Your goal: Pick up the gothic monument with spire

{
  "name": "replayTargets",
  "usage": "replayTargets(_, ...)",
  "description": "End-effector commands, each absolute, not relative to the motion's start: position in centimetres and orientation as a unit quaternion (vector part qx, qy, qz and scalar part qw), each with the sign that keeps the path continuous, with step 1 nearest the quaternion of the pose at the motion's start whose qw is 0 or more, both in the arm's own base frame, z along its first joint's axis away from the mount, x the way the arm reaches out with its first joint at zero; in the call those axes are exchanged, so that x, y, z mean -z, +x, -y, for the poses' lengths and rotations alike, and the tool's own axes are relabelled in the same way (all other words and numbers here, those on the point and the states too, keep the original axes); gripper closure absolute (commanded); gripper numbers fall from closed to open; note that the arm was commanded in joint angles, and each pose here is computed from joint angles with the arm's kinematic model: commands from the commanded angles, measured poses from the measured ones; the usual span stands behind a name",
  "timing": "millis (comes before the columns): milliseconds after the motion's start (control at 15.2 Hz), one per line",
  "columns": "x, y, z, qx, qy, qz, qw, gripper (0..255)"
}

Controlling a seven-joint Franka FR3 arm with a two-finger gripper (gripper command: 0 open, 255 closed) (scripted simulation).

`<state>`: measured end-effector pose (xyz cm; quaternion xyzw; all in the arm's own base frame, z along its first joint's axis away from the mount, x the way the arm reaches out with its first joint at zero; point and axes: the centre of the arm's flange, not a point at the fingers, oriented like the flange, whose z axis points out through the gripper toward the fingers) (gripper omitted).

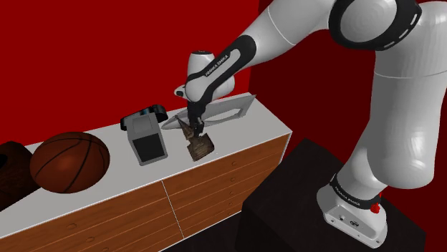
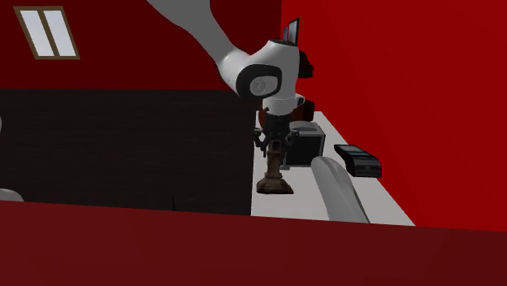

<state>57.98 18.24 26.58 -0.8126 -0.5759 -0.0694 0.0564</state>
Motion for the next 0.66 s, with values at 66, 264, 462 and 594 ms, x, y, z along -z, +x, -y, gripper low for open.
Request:
replayTargets(66, -28.3, 57.9, -18.1, 0.07, -0.813, 0.576, 0.056, 255)
replayTargets(264, -29.8, 57.9, -18.1, 0.07, -0.813, 0.576, 0.056, 255)
replayTargets(462, -31.4, 57.9, -18.1, 0.07, -0.813, 0.576, 0.056, 255)
replayTargets(594, -31.5, 57.9, -18.1, 0.07, -0.813, 0.576, 0.056, 255)
